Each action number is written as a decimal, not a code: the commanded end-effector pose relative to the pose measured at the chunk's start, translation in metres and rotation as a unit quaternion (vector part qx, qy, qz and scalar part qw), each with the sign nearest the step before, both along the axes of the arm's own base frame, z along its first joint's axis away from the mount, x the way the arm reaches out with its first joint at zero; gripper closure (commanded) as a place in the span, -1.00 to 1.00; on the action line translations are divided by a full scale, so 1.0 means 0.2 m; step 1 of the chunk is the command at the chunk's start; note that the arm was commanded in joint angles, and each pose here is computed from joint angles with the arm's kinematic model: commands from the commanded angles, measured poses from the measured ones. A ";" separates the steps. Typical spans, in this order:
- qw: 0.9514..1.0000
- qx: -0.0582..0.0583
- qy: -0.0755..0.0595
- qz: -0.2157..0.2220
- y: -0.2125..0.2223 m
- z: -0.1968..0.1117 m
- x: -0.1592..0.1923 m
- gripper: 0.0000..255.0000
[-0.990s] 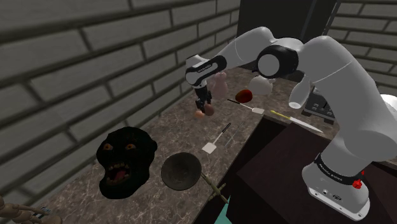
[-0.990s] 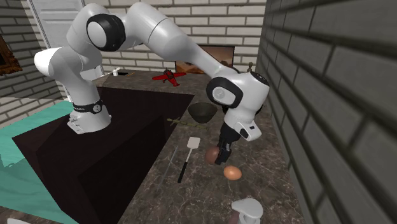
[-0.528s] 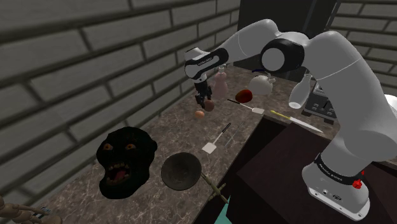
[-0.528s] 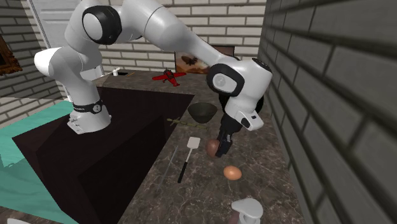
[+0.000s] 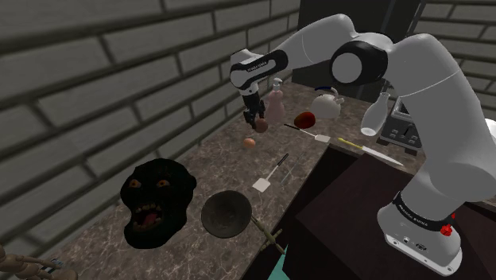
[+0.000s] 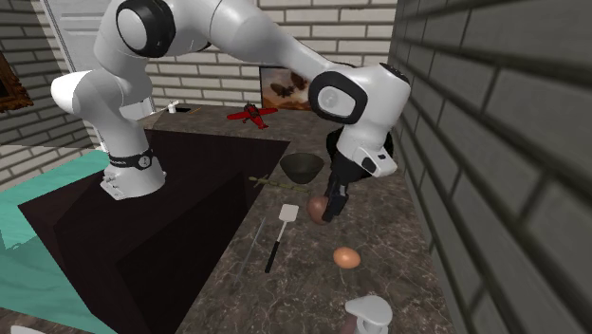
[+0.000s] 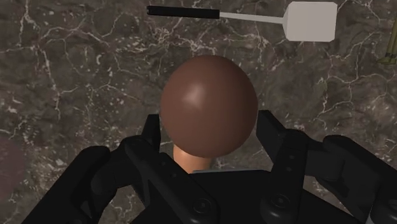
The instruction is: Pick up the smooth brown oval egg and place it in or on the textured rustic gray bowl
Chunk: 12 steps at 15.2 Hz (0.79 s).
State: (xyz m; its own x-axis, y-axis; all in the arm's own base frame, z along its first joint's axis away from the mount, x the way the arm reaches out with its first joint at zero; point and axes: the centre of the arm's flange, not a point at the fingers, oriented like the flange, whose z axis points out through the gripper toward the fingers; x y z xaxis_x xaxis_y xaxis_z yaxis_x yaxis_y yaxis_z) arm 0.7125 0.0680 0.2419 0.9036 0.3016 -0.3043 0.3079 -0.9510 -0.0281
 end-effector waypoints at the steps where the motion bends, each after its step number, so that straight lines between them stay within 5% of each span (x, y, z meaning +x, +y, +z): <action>1: 1.000 0.000 0.000 0.000 0.00 0.05 0.00 1.00; 12: 1.000 0.000 0.000 0.000 0.57 0.07 -0.34 1.00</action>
State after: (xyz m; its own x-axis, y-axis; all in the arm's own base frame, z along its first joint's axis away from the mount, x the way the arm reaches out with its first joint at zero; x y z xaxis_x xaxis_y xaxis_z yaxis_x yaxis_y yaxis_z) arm 0.6520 0.1702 0.2570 0.9031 0.3024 -0.3050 0.3087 -0.9507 -0.0284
